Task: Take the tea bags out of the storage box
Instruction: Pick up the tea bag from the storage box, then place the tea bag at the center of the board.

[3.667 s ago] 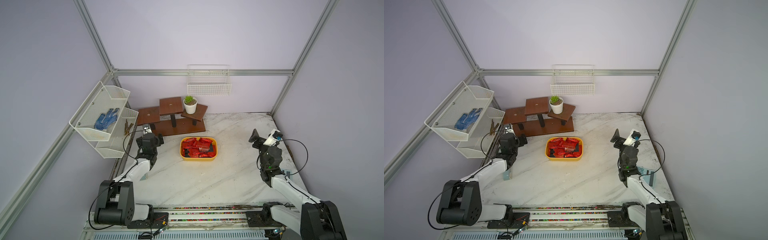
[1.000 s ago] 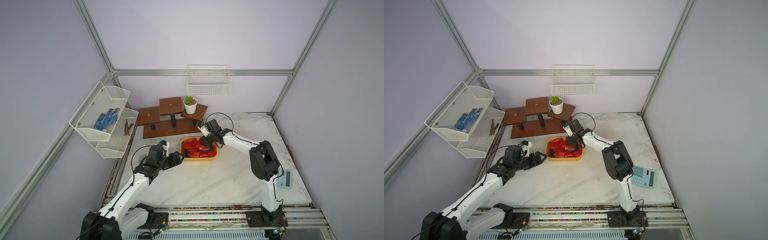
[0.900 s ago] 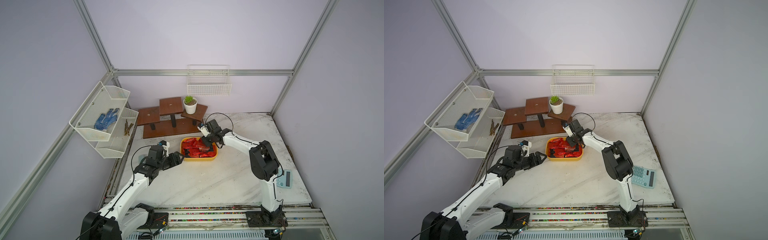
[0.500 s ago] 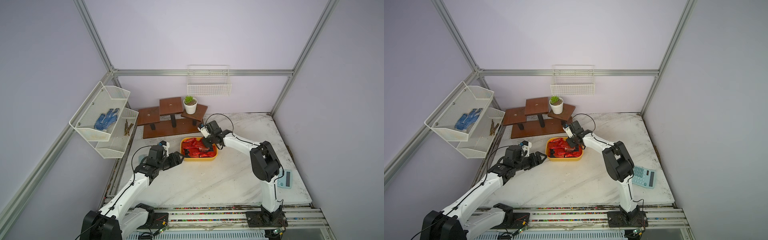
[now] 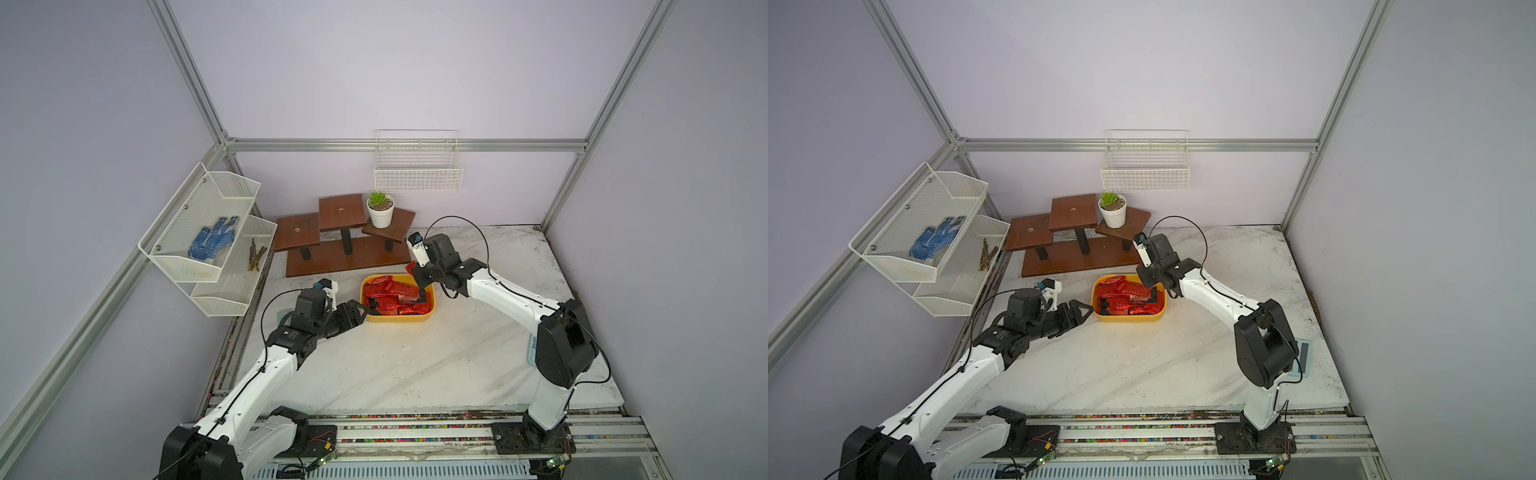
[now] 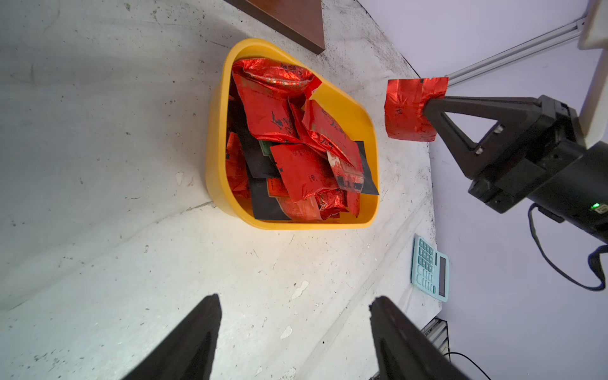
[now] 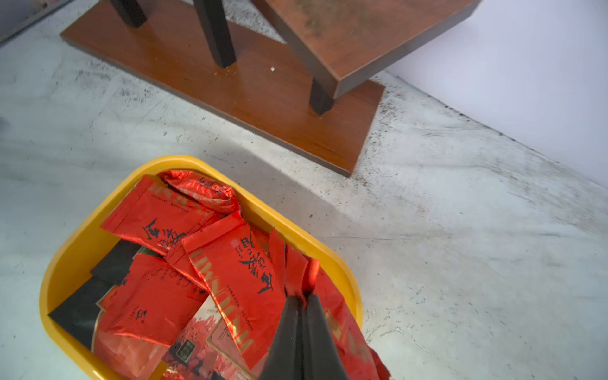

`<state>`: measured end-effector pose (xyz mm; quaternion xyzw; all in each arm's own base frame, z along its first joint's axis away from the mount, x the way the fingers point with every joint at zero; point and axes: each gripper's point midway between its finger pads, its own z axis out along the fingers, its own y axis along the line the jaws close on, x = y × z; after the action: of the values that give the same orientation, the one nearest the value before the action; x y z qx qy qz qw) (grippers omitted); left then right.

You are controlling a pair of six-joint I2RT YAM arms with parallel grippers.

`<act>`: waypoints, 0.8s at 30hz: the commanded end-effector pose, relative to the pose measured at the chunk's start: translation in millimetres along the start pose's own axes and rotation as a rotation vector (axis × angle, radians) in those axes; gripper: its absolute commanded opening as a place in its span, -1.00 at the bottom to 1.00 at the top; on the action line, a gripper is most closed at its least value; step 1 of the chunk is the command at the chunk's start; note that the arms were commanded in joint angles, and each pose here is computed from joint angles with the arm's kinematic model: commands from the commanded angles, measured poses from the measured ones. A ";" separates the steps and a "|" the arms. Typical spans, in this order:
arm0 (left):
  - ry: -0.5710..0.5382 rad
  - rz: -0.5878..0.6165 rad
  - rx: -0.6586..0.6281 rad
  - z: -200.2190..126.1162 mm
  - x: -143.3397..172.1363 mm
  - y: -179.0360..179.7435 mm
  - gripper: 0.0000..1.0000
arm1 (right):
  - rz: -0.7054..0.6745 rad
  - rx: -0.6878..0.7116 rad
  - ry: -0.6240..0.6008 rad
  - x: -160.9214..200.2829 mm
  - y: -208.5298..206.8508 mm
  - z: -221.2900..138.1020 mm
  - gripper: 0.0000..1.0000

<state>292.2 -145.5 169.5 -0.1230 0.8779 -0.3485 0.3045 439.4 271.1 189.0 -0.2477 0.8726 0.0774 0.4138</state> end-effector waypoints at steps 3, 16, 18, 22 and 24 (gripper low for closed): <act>-0.024 0.042 0.083 -6.2 -13.1 -36.7 0.49 | 0.142 0.106 -0.079 -13.2 -29.5 -35.4 -1.00; 0.023 0.101 0.102 1.3 1.0 -56.2 0.49 | 0.643 -0.088 0.043 38.8 -133.4 19.2 -1.00; 0.022 0.101 0.103 0.4 1.2 -56.3 0.49 | 0.662 -0.159 0.080 42.0 -136.8 39.2 -1.00; 0.017 0.102 0.102 -2.5 2.2 -55.5 0.50 | 0.763 -0.235 0.145 57.7 -148.7 76.0 -1.00; 0.017 0.104 0.094 -4.0 3.2 -53.6 0.51 | 0.796 -0.265 0.157 62.1 -151.7 88.3 -1.00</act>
<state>286.8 -184.3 191.5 -0.0675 0.8767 -0.3705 0.2991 538.2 137.2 87.1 0.0463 0.9243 0.2636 0.2721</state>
